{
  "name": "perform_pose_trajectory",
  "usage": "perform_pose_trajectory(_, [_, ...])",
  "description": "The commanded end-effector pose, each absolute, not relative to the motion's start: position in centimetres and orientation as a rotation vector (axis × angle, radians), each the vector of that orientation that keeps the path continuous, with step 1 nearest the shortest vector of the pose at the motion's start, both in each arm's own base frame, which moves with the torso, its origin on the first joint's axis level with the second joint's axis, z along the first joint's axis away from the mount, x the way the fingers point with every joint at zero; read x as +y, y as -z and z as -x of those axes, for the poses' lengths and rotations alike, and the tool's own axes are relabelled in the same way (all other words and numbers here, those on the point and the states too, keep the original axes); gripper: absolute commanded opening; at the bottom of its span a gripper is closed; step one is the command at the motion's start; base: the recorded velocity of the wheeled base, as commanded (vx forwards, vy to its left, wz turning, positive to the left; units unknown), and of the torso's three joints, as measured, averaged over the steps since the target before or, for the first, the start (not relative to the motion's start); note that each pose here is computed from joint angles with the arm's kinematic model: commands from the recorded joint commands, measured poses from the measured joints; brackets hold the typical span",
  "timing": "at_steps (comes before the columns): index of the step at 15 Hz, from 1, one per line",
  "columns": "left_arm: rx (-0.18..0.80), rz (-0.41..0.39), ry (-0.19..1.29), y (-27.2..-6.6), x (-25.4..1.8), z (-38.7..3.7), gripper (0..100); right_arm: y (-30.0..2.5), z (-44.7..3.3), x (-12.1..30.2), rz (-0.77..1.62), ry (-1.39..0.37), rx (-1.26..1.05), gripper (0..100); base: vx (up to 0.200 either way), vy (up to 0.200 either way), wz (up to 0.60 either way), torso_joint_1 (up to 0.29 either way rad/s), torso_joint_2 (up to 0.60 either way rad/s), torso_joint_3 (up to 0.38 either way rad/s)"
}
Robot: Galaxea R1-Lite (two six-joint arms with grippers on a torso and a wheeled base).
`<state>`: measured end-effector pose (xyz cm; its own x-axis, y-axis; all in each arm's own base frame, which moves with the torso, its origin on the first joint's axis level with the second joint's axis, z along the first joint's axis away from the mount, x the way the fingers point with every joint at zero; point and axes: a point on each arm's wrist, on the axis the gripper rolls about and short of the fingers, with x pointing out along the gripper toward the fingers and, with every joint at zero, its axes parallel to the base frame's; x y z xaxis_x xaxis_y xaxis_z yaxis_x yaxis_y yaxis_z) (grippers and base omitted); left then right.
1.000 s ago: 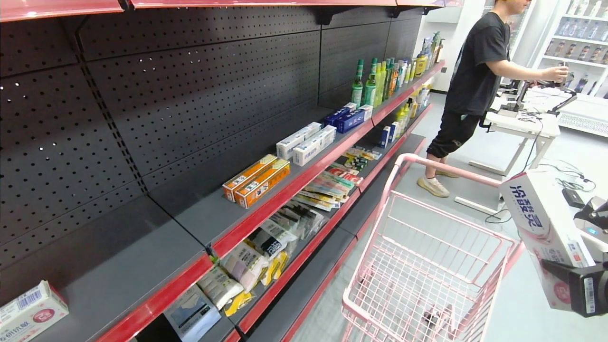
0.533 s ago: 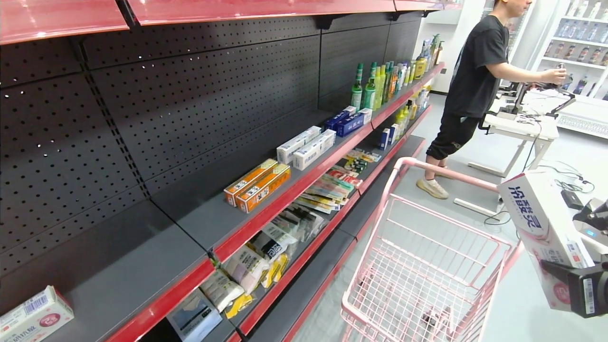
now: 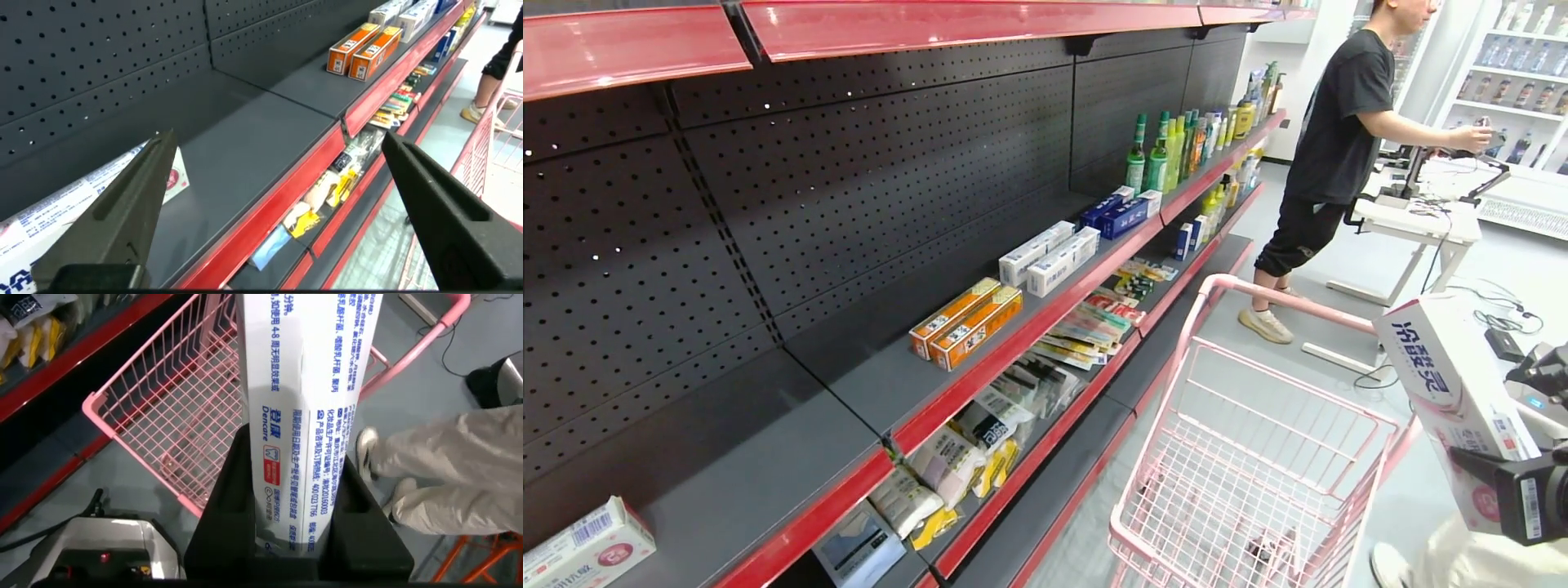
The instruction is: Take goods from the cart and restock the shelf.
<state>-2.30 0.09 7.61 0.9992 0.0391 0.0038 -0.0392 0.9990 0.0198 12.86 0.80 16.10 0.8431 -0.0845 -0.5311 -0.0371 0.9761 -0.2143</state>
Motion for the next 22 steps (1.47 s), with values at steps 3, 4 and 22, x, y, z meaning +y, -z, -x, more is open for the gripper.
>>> perform_pose_trajectory(3, [-0.003, -0.02, -0.04, -7.61, 0.09, 2.29, 100, -15.91, -12.97, 0.81, 0.226, 0.023, 0.58, 0, 0.0, 0.0, 0.4, 0.002, 0.0, 0.002])
perform_pose_trajectory(4, [-0.001, -0.02, -0.04, -7.56, 0.09, 2.28, 100, -15.79, -13.05, 0.82, 0.227, 0.022, 0.588, 0, 0.0, 0.0, 0.6, 0.002, -0.01, -0.002])
perform_pose_trajectory(22, [-0.003, -0.02, -0.04, -7.61, 0.09, 2.29, 100, -16.01, -12.9, 0.81, 0.259, 0.014, 0.569, 0, 0.0, 0.0, 0.57, 0.003, 0.0, 0.001])
